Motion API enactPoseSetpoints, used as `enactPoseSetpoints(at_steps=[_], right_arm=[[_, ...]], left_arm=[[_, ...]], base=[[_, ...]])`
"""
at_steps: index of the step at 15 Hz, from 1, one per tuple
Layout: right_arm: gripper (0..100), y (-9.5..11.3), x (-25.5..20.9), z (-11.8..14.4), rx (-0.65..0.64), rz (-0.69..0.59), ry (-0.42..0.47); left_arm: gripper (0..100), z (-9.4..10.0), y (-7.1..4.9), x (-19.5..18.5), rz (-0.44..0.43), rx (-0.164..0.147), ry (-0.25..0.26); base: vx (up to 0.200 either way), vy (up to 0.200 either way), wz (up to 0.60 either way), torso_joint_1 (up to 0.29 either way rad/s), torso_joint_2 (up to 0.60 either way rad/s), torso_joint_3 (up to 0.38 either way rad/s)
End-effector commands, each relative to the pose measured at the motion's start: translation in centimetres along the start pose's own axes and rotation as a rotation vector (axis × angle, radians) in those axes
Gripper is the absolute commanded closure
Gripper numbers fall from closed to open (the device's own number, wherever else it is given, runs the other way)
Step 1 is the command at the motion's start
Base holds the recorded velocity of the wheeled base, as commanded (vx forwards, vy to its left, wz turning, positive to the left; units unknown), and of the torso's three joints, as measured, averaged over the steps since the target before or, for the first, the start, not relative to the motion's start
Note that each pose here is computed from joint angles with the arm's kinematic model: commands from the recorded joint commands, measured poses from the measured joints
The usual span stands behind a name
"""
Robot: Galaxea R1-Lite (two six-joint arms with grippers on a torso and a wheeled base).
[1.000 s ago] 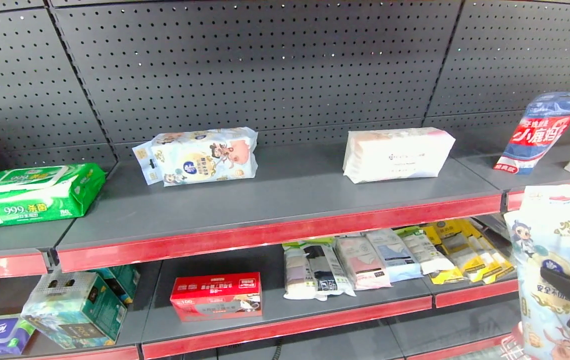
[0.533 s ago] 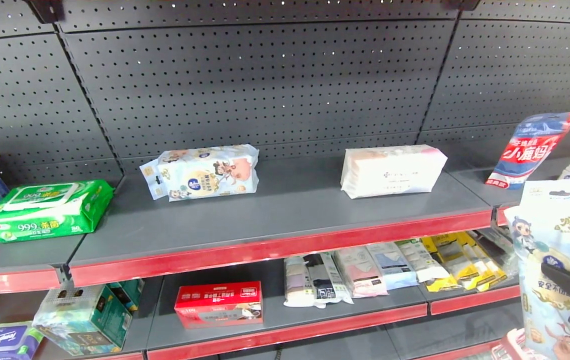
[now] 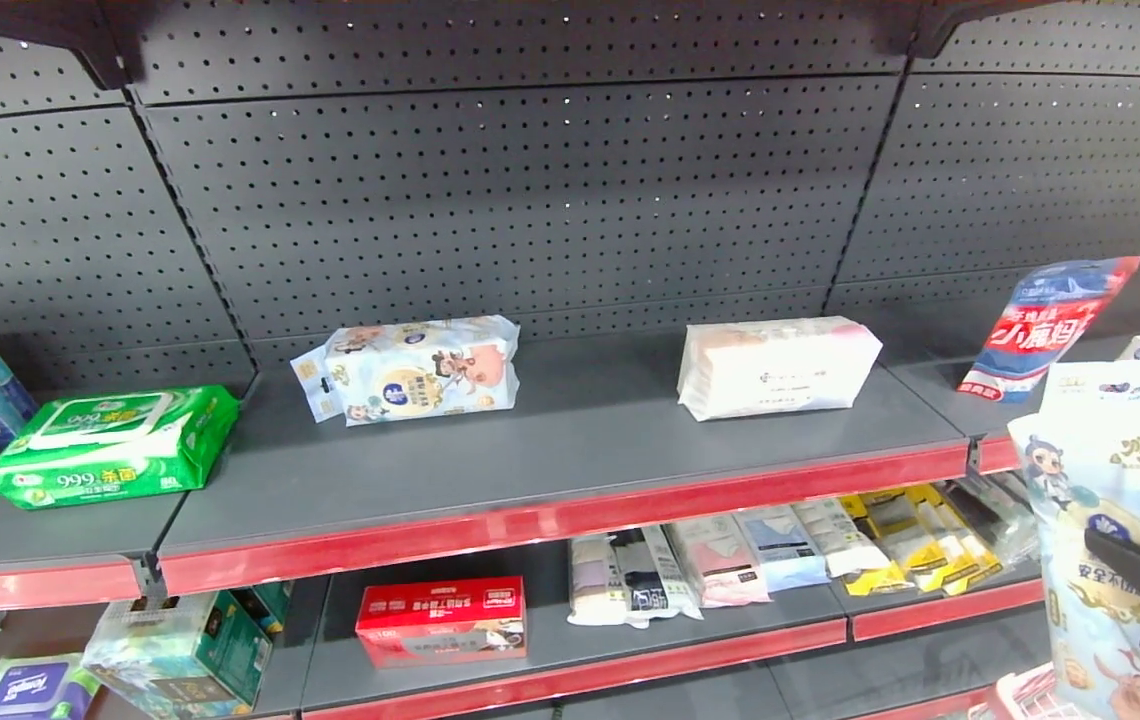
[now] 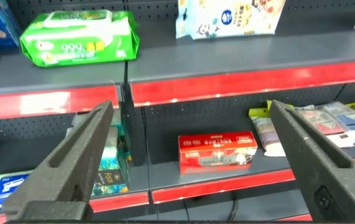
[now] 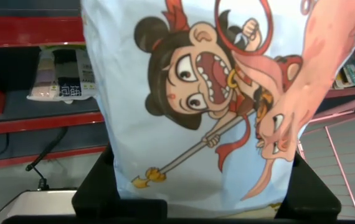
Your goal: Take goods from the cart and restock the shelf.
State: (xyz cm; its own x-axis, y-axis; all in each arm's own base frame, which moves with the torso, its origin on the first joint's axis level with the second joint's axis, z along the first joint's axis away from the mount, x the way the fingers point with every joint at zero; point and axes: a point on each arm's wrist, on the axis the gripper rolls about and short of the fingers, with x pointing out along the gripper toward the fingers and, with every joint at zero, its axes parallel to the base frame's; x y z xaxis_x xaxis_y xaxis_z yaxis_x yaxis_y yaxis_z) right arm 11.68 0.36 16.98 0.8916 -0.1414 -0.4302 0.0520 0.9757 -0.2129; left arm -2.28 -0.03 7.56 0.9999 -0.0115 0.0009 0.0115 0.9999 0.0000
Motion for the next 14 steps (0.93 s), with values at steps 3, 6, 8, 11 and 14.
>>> enactPoseSetpoints(at_steps=[3, 6, 8, 11, 14], right_arm=[[100, 0.04, 0.09, -0.12, -0.013, 0.001, 0.007], [100, 0.0, 0.11, -0.22, -0.018, -0.003, 0.011], [100, 0.1, 0.16, -0.03, -0.016, 0.025, 0.003], [100, 0.32, 0.61, 0.48, -0.01, 0.138, -0.011], [100, 0.37, 0.58, 0.67, 0.003, 0.198, -0.061]], left_arm=[[0, 0.01, 0.0, 0.0, -0.001, 0.0, -0.001], [0, 0.01, 0.0, 0.0, 0.001, 0.0, -0.001], [0, 0.01, 0.0, 0.0, -0.001, 0.0, -0.001], [0, 0.01, 0.0, 0.0, 0.001, 0.0, -0.001], [0, 0.01, 0.0, 0.0, 0.001, 0.0, -0.001]], base=[[0.0, 0.0, 0.0, 0.175, -0.34, -0.183], [0.0, 0.0, 0.0, 0.086, -0.2, -0.091], [0.0, 0.0, 0.0, 0.0, 0.0, 0.0], [0.0, 0.0, 0.0, 0.0, 0.0, 0.0], [0.0, 0.0, 0.0, 0.0, 0.0, 0.0]])
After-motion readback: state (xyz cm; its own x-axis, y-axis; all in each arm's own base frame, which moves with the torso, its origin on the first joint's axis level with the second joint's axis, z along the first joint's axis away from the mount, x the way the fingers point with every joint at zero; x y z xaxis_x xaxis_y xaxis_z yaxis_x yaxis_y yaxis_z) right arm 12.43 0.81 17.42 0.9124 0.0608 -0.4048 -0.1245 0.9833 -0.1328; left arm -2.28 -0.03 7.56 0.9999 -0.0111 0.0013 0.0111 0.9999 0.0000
